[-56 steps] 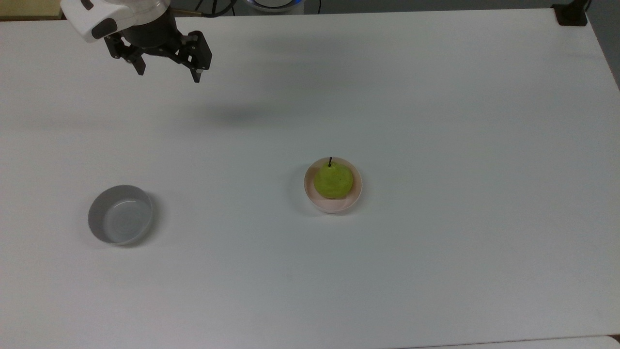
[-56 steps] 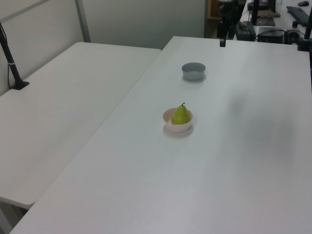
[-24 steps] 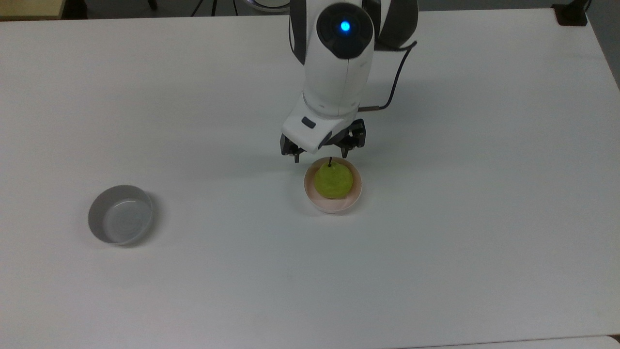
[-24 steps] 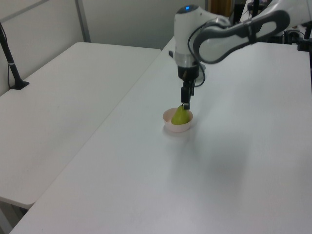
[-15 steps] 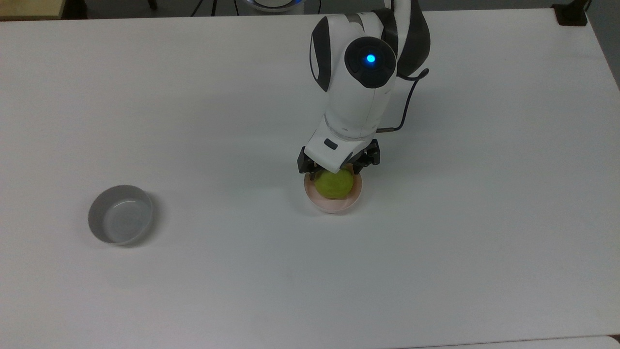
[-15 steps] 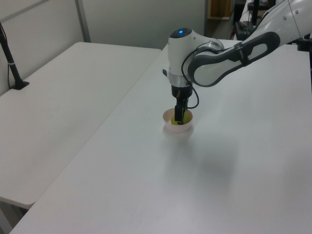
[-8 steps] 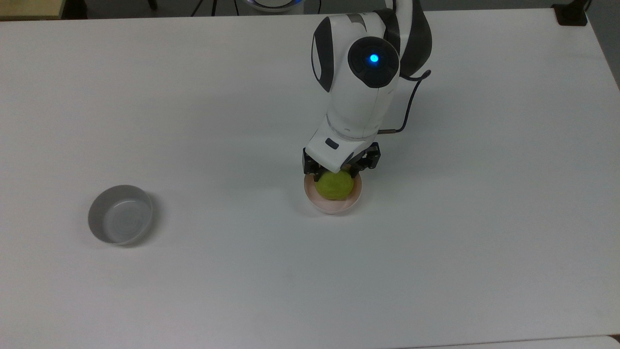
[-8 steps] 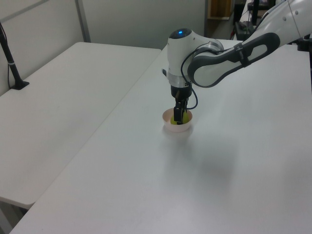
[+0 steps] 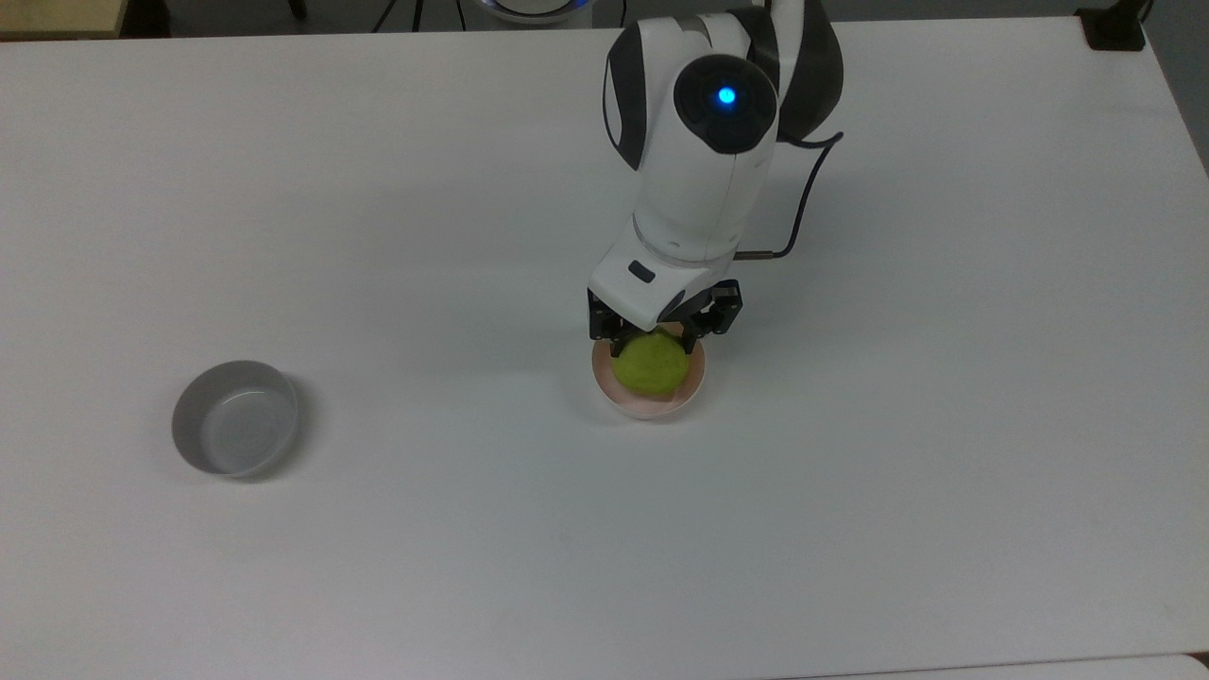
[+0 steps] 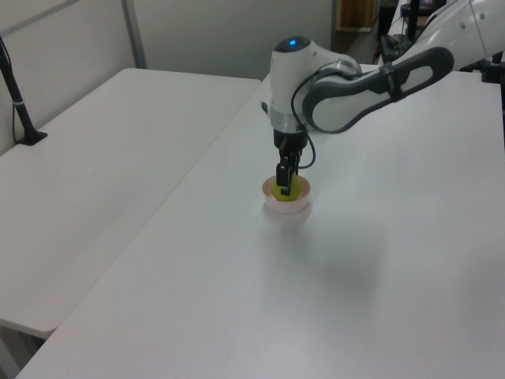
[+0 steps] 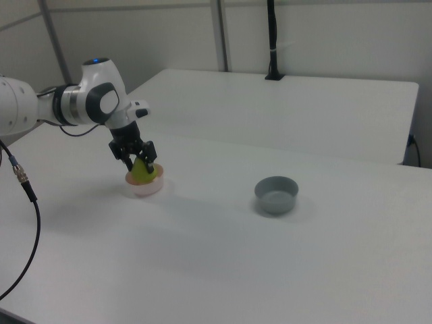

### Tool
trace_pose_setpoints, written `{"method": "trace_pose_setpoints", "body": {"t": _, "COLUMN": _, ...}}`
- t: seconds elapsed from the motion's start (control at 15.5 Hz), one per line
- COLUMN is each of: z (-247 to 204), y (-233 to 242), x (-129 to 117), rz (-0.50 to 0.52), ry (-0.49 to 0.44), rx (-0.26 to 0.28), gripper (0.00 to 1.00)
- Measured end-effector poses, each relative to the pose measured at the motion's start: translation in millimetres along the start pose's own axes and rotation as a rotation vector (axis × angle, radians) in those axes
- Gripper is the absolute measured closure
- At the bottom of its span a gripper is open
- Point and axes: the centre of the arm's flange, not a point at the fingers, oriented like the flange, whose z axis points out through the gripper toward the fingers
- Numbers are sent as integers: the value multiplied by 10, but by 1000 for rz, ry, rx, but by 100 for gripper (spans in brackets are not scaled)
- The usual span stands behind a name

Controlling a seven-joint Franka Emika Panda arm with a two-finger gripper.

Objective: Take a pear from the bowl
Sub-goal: 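Lift the pear out of the pink bowl and carry it toward the grey bowl, then lower the pear onto the table beside the grey bowl and open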

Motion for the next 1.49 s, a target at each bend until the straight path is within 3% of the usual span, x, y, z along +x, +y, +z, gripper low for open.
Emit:
{"method": "trace_pose_setpoints", "body": {"t": 0.26, "z": -542, "y": 265, "x": 37, "rz": 42, "ry": 69, "rx": 23, "gripper": 26}}
{"method": "trace_pose_setpoints", "body": {"t": 0.58, "z": -832, "y": 1056, "x": -81, "rz": 96, "ry": 14, "rx": 23, "gripper": 26}}
{"method": "trace_pose_setpoints", "body": {"t": 0.84, "z": -744, "y": 2022, "x": -199, "rz": 141, "ry": -22, "rx": 14, "gripper": 26}}
{"method": "trace_pose_setpoints", "body": {"t": 1.04, "z": -635, "y": 2496, "x": -315, "rz": 159, "ry": -43, "rx": 12, "gripper": 26}}
{"method": "trace_pose_setpoints", "body": {"t": 1.49, "z": 6, "y": 2454, "x": -316, "rz": 136, "ry": -122, "rx": -3, "gripper": 26}}
